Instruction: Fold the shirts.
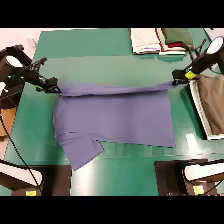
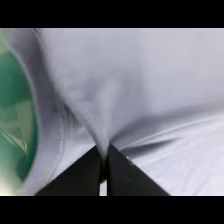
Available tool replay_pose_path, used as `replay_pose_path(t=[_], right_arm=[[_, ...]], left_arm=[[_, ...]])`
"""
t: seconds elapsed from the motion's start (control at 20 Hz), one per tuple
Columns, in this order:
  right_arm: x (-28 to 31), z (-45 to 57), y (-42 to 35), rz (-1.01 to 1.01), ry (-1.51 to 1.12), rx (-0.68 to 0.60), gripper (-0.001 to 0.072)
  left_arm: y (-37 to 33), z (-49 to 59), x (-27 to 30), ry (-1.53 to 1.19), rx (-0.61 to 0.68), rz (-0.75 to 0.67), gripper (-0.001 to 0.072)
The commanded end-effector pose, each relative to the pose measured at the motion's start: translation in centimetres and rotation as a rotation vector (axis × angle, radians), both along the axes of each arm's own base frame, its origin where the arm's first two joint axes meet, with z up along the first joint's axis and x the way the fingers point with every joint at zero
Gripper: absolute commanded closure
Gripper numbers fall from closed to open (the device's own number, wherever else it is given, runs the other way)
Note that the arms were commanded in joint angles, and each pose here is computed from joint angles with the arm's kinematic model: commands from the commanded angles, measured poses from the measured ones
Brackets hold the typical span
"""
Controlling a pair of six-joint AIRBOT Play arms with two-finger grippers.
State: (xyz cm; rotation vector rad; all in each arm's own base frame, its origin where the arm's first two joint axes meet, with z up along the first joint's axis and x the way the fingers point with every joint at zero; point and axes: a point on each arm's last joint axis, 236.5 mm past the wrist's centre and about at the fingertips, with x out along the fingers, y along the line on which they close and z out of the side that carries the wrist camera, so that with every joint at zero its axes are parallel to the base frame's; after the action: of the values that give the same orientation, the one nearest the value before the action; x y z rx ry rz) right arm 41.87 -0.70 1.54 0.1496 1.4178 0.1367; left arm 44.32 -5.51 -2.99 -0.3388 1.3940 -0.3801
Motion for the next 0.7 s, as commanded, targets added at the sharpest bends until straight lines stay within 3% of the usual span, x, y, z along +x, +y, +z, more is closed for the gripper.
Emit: replay_pose_path(t=[0.0, 0.3, 0.35, 0.4, 0.45, 0.65], right_arm=[[-1.8, -2.4, 0.7, -0.039, 0.011, 0.012, 0.0695], [-5.3, -4.9, 1.7, -0.050, 0.084, 0.045, 0.0680], [-5.3, -4.9, 1.8, -0.051, 0.084, 0.050, 0.0525], [-5.2, -4.7, 1.8, -0.049, 0.084, 0.050, 0.0376], [-5.4, -4.2, 1.8, -0.041, 0.092, 0.051, 0.0369], [-8.3, -1.6, 0.9, -0.010, 0.092, 0.048, 0.0369]], left_arm=[[-1.4, -1.9, -1.2, 0.030, 0.031, -0.044, 0.0680], [-0.7, -2.5, -3.1, 0.093, 0.090, -0.099, 0.0678], [-0.7, -2.4, -3.3, 0.102, 0.087, -0.097, 0.0676], [-0.7, -2.1, -3.3, 0.099, 0.088, -0.097, 0.0491], [-0.5, -1.4, -3.3, 0.087, 0.088, -0.090, 0.0283], [2.3, 3.6, -4.4, -0.013, 0.107, -0.013, 0.0269]])
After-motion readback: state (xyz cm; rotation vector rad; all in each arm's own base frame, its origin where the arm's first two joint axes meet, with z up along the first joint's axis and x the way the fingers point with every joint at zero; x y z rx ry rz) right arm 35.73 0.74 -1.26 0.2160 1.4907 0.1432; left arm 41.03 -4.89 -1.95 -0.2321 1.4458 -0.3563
